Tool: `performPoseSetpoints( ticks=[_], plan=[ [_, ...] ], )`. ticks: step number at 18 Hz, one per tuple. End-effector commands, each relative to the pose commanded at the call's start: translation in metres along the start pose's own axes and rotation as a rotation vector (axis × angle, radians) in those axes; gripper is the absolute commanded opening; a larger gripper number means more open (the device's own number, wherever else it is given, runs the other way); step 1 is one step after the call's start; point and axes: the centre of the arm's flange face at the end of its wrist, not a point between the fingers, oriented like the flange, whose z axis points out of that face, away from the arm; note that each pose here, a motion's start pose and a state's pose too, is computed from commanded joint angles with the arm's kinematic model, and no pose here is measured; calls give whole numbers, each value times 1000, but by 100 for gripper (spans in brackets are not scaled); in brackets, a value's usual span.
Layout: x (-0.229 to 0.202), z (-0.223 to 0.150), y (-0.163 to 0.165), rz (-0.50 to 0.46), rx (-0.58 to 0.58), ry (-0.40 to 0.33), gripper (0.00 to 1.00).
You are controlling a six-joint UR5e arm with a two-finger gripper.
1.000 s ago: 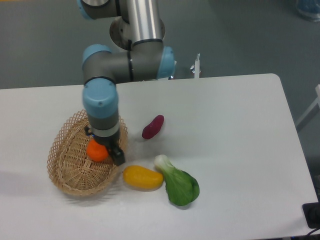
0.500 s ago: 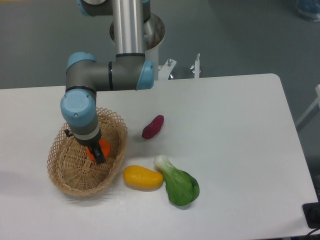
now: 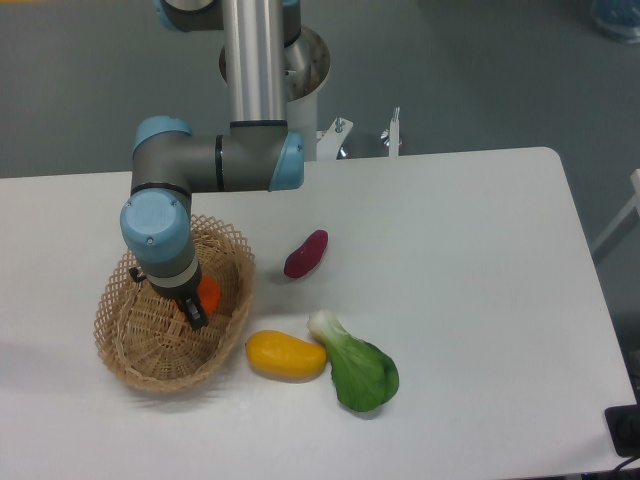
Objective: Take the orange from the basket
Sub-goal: 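Lift the orange out of the basket and carry it away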
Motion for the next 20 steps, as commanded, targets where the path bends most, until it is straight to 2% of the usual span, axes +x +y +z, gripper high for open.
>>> performPoseSetpoints(
  ticks=[3,10,14,15,18,20],
  plan=[
    [-2,-21,2,-74,20,-31,38],
    [-51,-68,54,-291,82,-97,39],
    [-86,-84,104,-384,98,-127,39],
    [-100,-87,129,-406,100,-139,39],
    [-123,-98,171,-412,101,-164,39],
    [-139,-105,205,-470,106,-178,39]
  ],
)
